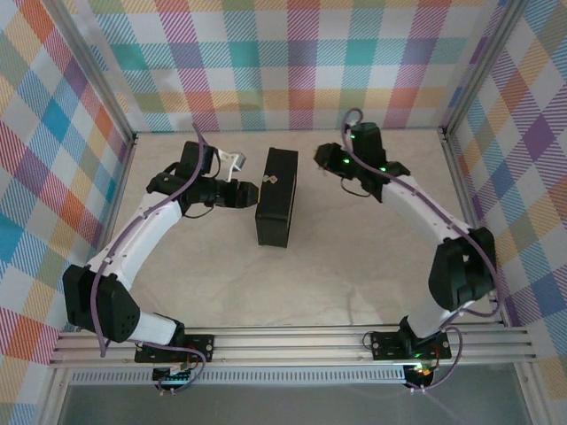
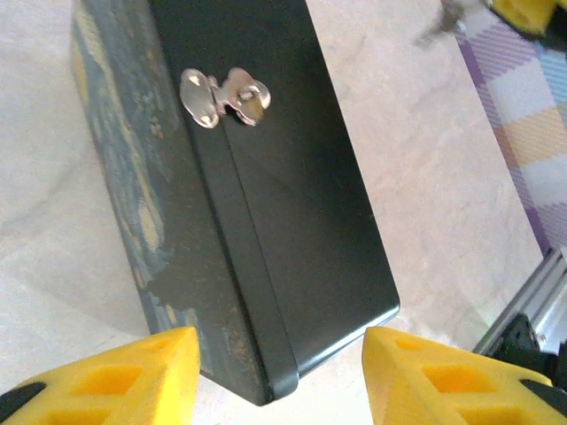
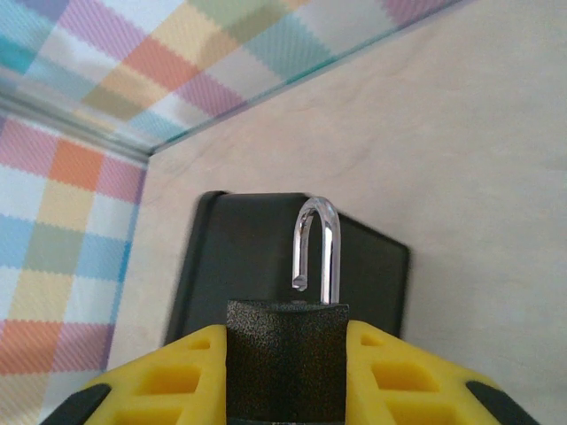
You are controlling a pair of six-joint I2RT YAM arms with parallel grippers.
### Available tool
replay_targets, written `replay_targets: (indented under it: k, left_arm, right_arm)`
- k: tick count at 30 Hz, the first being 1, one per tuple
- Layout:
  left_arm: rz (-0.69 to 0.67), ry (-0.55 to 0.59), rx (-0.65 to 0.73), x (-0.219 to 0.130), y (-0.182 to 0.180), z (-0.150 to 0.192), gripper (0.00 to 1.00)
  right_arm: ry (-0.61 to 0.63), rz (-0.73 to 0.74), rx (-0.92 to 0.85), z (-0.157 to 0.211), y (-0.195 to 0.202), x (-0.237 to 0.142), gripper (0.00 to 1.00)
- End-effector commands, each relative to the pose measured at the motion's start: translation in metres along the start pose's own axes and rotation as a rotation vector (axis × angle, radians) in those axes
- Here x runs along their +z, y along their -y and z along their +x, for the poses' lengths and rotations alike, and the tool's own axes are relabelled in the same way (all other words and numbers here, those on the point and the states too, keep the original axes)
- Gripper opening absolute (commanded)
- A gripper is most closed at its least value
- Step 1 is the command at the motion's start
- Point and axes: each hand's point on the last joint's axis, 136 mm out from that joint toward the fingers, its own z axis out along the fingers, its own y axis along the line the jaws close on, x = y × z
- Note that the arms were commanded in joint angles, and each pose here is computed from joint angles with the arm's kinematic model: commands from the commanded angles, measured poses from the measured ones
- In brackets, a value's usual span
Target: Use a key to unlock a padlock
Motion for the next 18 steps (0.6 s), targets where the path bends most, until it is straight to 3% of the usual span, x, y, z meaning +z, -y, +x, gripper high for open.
replay_targets:
  k: [1,10,14,18]
  left_arm:
    - [-0.079,0.1,-0.035,-0.023,-0.004,-0.02,0.53]
    - [-0.324,0.183,-0.087,-0.044,-0.044,-0.019,0.57]
    - [-0.419,0.251,-0.12,-0.06,-0.056,-0.028,0.57]
    - [-0.431,0.273,-0.123,-0.066,-0.056,-0.03,0.58]
  right_arm:
    - [-0.042,0.084,-0.026,0.019,0.042,-0.008,0.23]
    - [-0.143,0.379,-0.009,0.066,0.174,-0.016,0.25]
    - [-0.194,0.458,0.013,0.081,0.205,-0.007,0.35]
    - [-0.229,0.489,-0.006,0.083,0.212,-0.004,0.48]
